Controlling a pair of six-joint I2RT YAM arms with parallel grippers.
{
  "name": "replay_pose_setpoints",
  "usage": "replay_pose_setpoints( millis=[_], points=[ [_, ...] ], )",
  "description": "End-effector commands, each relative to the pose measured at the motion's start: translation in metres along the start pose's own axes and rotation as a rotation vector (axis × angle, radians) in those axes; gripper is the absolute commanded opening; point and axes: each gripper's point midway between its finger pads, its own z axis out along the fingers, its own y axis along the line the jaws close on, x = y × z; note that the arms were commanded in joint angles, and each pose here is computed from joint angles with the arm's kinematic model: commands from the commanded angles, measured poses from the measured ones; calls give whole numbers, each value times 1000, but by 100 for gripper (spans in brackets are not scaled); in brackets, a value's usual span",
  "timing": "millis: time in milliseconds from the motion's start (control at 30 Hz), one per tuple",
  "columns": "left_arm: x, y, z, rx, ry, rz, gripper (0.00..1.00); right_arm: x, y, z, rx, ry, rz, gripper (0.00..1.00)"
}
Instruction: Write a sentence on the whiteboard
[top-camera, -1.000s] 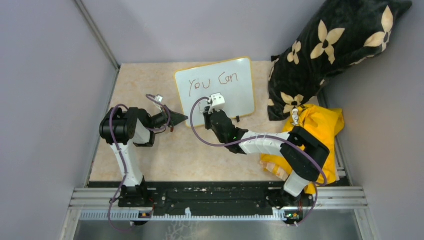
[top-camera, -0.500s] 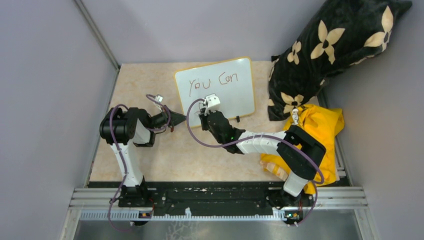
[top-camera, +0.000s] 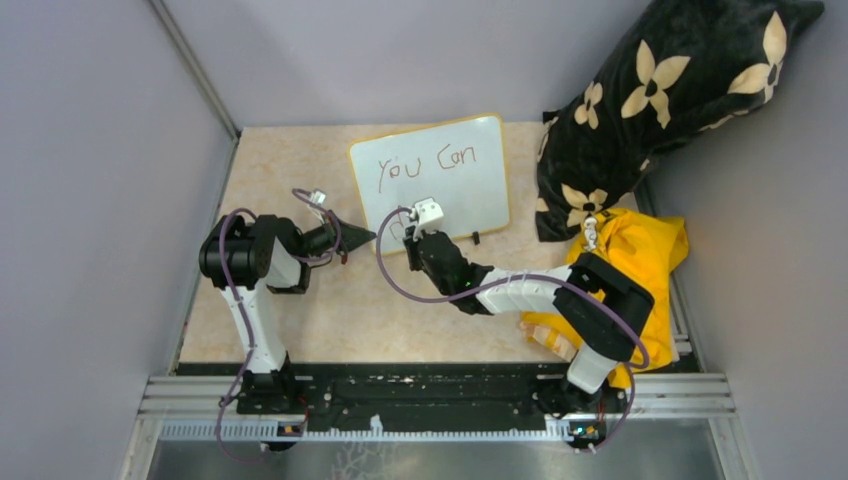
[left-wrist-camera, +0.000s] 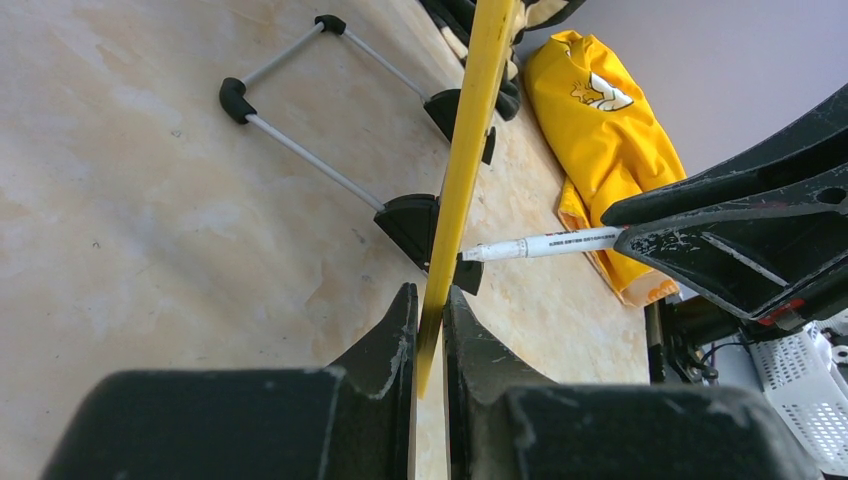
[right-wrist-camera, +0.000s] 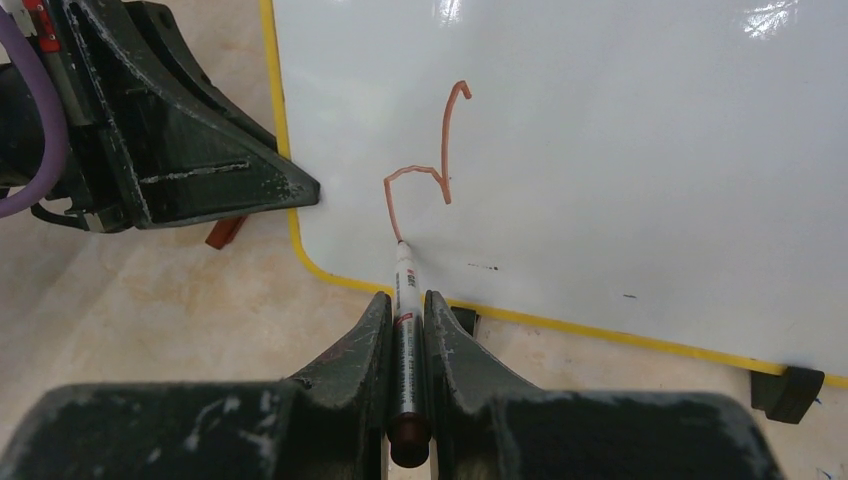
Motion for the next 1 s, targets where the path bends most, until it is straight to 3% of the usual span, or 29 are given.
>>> replay_pose_setpoints(
  millis=[0,967],
  points=[
    [1,-3,2,22,3,16,0,-15,-15,-5,62,-39,13,0],
    [1,-4,2,23,4,17,0,-76,-36,8,120,-149,41,0]
  ],
)
